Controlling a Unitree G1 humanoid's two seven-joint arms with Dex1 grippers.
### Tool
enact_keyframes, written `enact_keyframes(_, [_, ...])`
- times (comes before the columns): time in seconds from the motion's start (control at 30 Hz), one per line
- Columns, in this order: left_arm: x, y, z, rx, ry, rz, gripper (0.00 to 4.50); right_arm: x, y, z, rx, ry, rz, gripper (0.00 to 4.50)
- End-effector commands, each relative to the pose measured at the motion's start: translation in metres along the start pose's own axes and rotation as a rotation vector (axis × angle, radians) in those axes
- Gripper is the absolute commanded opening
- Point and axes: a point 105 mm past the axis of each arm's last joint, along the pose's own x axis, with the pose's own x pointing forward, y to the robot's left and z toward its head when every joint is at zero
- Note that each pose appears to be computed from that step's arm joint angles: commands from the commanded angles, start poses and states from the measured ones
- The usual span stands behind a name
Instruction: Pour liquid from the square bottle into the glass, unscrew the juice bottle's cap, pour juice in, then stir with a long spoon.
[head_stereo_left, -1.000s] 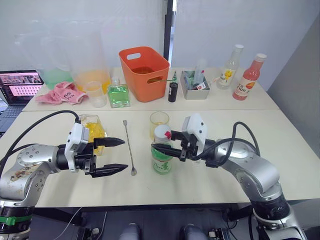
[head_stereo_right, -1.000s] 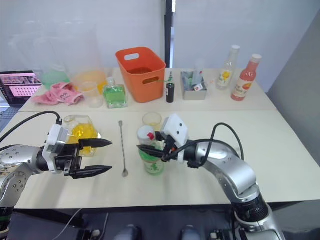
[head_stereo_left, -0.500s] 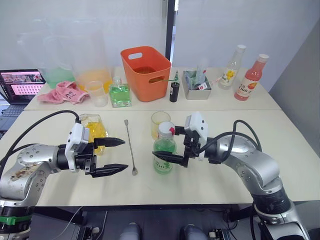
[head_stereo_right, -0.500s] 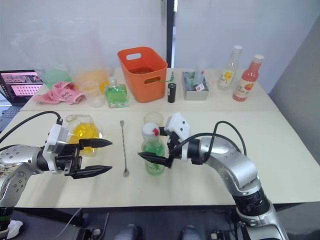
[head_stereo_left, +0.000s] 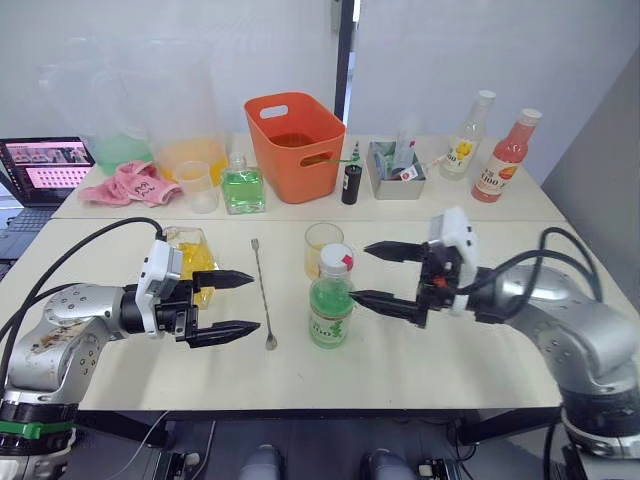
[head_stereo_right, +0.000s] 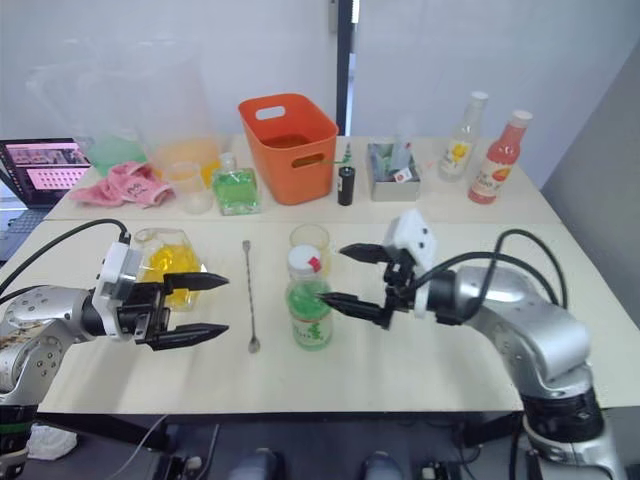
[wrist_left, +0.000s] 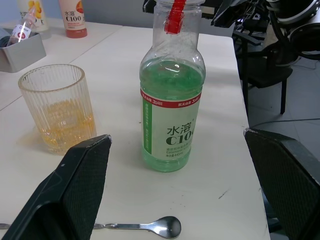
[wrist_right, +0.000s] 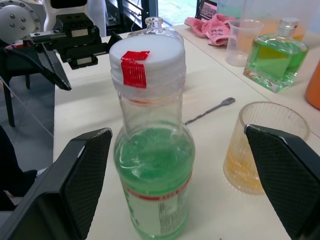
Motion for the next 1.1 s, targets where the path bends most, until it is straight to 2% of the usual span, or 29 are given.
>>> enact_keyframes(0.03, [0.001, 0.001, 0.007, 0.002, -0.015, -0.016, 4.5, -0.013, 0.004, 0.012, -0.035, -0.02, -0.012, 4.49])
enact_keyframes(0.23, [0.004, 0.003, 0.008, -0.004, -0.022, -0.017, 4.5, -0.026, 0.0, 0.008, -0.015, -0.019, -0.083, 4.49])
enact_keyframes(0.43, [0.001, 0.006, 0.004, -0.006, -0.038, 0.03, 4.5, -0.045, -0.011, -0.01, -0.013, 0.016, -0.235, 4.49])
enact_keyframes(0.57, [-0.006, 0.008, -0.007, -0.014, -0.039, 0.084, 4.5, -0.063, -0.01, -0.033, 0.013, 0.07, -0.321, 4.49])
enact_keyframes(0.7, [-0.007, 0.007, -0.009, -0.01, -0.044, 0.094, 4.5, -0.066, -0.008, -0.034, 0.023, 0.053, -0.341, 4.49])
enact_keyframes(0.9, [0.017, 0.008, 0.022, 0.018, -0.1, -0.022, 4.5, -0.065, -0.004, -0.033, 0.044, 0.038, -0.323, 4.49])
enact_keyframes(1.1, [0.053, 0.018, 0.035, 0.016, -0.087, -0.148, 4.5, -0.06, 0.004, -0.029, 0.077, 0.052, -0.239, 4.49])
